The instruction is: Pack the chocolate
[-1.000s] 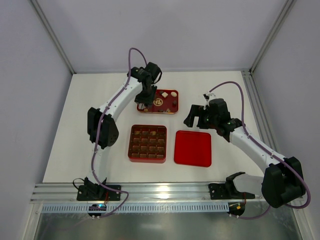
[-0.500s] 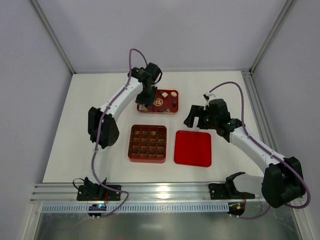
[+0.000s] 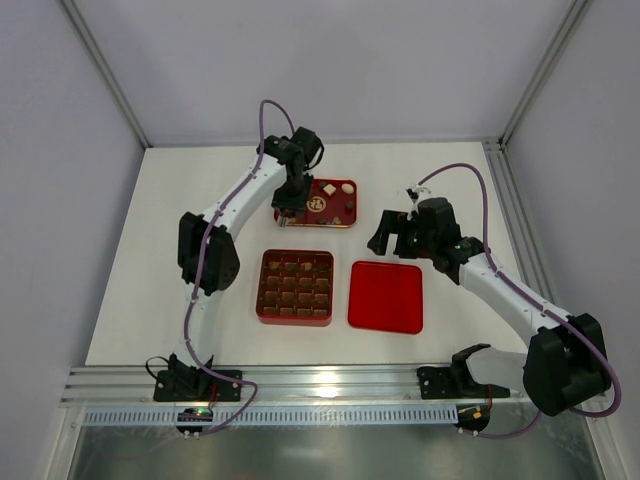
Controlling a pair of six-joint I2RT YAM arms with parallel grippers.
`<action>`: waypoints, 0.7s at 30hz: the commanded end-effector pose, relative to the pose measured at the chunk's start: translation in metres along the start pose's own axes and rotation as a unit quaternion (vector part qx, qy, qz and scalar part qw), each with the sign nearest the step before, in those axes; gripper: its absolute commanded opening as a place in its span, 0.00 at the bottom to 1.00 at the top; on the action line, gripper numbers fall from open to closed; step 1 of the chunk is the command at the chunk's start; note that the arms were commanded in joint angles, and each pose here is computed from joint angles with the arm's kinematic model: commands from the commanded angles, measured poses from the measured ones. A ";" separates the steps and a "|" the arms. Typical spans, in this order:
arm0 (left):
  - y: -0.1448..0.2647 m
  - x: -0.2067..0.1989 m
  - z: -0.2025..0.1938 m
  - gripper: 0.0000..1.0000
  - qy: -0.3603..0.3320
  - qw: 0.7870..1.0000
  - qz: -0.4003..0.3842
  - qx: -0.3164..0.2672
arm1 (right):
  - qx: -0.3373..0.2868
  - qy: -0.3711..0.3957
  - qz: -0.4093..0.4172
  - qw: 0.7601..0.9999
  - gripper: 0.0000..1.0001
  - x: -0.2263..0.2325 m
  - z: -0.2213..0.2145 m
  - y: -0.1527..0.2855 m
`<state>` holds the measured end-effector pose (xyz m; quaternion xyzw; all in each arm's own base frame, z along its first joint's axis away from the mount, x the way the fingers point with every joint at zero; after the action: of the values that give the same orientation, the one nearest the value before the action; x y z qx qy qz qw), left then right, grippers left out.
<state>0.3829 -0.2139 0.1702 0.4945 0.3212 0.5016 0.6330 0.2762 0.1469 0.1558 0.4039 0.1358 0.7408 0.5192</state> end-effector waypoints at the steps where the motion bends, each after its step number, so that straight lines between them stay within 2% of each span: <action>1: 0.010 0.003 0.003 0.37 0.001 1.000 -0.006 -0.011 | -0.022 0.008 0.008 1.000 1.00 0.002 0.010 0.001; 21: 0.020 0.004 0.002 0.37 0.004 1.000 -0.008 -0.012 | -0.025 0.008 0.008 1.000 1.00 0.003 0.012 0.003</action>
<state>0.3794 -0.2121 0.1699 0.5006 0.3249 0.5000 0.6276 0.2761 0.1469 0.1557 0.4040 0.1360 0.7407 0.5192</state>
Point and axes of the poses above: each gripper's point midway between its finger pads, its own y axis back along the fingers, its own x axis along the line the jaws close on, z = x × y, the point moved 4 cm from there along y, back along the fingers, and after that the axes turned 3 degrees about -y, right-handed, at the moved point
